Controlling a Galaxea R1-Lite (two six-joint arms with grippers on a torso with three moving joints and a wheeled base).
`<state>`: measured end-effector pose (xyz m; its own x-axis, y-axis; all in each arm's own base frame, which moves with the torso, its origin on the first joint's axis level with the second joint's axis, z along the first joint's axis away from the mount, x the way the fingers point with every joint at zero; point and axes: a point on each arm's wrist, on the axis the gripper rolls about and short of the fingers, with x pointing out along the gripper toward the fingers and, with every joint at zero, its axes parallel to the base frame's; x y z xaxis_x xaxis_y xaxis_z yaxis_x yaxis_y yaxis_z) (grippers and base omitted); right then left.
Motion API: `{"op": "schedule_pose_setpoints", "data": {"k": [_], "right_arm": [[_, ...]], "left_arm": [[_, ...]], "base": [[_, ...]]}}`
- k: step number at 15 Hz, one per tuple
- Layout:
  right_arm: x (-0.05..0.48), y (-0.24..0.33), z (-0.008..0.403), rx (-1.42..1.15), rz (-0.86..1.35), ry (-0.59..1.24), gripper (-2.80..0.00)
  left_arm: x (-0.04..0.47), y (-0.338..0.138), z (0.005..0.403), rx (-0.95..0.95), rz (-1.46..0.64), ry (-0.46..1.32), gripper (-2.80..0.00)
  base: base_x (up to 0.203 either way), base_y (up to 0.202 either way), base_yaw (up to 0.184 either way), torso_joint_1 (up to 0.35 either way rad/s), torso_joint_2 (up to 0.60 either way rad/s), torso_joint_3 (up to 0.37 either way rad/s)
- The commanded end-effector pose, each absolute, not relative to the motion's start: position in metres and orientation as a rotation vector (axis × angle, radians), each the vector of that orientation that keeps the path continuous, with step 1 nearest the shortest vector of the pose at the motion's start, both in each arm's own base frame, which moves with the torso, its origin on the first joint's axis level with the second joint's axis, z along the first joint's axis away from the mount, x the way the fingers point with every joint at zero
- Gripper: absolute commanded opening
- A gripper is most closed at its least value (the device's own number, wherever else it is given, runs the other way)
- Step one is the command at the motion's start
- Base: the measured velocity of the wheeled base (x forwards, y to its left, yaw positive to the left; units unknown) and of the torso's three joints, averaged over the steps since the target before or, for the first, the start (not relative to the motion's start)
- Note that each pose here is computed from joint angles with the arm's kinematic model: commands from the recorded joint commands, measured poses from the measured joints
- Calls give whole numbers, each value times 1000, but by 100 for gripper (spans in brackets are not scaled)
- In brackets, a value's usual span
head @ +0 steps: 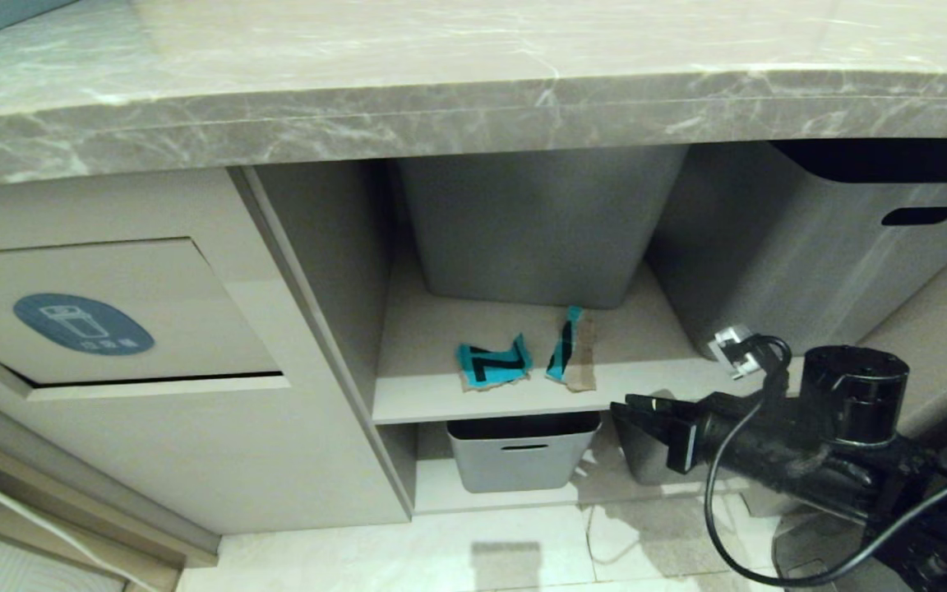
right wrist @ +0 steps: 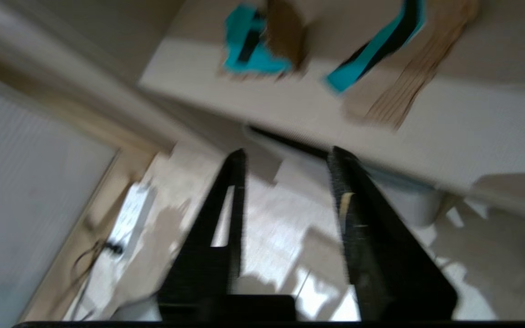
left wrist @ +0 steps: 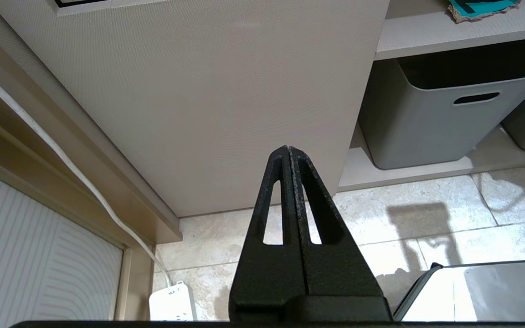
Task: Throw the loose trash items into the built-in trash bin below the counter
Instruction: Pick up the garbage
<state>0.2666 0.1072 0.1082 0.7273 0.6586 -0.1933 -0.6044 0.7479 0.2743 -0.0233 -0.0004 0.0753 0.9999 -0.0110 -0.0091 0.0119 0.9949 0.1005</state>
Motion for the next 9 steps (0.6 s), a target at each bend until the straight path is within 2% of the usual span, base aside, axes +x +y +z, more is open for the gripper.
{"op": "schedule_pose_setpoints", "data": {"k": [1,5,9], "right_arm": [[291,116,91,196,675,296,0],[314,126,76,98,685,227,0],[323,141,79,-32,735,112,0]], "left_arm": [[-23,0,76,101,-11,7,-280],[-23,0,75,101,-11,8,-280],[-23,0,76,101,-11,7,-280]], "base": [[0,0,0,0,0,0],[0,0,0,0,0,0],[0,0,0,0,0,0]]}}
